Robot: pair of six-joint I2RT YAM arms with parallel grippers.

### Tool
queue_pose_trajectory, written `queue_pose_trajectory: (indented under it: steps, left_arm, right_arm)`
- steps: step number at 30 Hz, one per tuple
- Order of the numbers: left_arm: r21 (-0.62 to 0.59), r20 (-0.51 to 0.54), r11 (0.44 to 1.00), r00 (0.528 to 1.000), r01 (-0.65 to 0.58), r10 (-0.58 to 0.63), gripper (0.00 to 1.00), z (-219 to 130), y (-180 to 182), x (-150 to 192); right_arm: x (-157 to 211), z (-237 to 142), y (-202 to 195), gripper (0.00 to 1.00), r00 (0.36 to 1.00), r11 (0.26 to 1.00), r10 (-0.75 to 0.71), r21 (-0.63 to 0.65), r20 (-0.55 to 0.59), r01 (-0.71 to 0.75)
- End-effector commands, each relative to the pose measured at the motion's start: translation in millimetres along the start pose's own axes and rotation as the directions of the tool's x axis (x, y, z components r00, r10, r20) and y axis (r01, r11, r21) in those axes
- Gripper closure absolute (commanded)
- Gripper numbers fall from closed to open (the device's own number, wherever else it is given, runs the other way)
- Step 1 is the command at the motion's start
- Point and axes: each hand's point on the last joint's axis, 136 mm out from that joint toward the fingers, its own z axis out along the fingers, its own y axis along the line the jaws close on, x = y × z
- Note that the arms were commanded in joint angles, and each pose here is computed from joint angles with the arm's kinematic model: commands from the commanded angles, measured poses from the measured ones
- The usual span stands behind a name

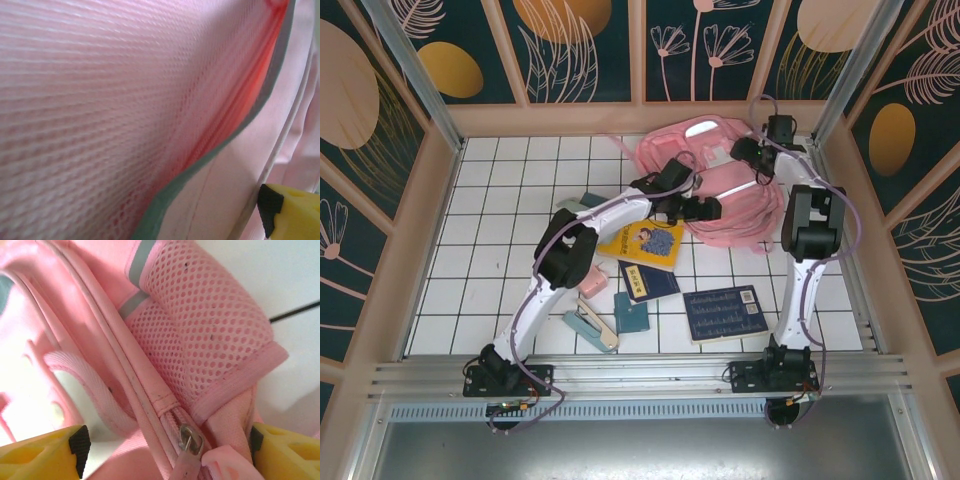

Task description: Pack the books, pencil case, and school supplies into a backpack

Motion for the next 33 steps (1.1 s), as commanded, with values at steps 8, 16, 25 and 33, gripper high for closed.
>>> queue_pose_trajectory:
  steps: [8, 16, 25, 33]
  left_arm:
    - [0.037, 0.169, 0.966, 0.954, -0.258, 0.248, 0.01, -68.4, -89.3, -32.0]
    - [-0.042, 0.123, 0.972, 0.965, -0.23, 0.234, 0.01, -74.7, -70.2, -19.4]
    - [-0.038, 0.143, 0.98, 0.97, -0.193, 0.196, 0.09, -107.8, -48.2, -5.0]
    - [-0.065, 0.226, 0.997, 0.972, -0.045, 0.058, 0.12, -143.5, -4.8, 3.1]
  right_arm:
    - [-20.1, -104.2, 20.6, 0.01, 0.993, 0.989, 0.023, 0.143, 0.112, -0.039]
    - [-2.4, -134.3, -2.4, 0.03, 0.988, 0.979, 0.079, 0.178, 0.13, -0.102]
    - [38.1, -146.5, -4.3, 0.15, 0.983, 0.981, 0.166, 0.093, 0.074, -0.172]
    - [108.9, -168.6, -17.7, 0.22, 0.955, 0.946, 0.297, 0.138, -0.001, -0.294]
